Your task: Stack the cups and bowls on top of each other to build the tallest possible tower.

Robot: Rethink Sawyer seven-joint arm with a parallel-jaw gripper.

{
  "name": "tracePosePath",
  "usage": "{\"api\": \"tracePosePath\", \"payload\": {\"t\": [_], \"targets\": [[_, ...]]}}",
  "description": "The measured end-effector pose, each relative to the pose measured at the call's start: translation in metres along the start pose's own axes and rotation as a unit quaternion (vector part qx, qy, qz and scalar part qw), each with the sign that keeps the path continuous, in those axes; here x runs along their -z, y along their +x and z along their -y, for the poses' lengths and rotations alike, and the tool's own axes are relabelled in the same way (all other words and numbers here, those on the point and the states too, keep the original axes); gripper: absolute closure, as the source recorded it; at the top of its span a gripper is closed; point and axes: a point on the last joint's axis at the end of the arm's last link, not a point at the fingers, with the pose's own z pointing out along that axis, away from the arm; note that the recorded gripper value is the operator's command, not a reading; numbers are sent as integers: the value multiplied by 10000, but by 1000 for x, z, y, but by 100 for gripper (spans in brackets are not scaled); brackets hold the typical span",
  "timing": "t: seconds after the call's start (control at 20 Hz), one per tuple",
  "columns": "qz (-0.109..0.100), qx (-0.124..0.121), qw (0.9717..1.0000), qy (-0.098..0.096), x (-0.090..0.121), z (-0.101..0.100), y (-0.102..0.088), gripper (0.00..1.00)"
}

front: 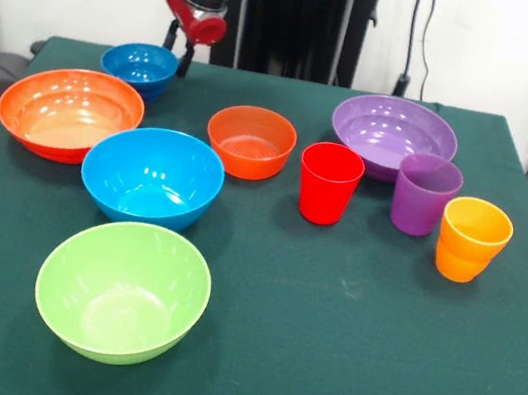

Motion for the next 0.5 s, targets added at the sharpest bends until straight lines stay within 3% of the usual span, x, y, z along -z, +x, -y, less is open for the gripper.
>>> {"api": "tracePosePath", "payload": {"t": [0.25,0.5], "targets": [[12,-165,9998,-148,3,-1,-12,0],[38,-261,9995,-149,6,0,-20,0]]}}
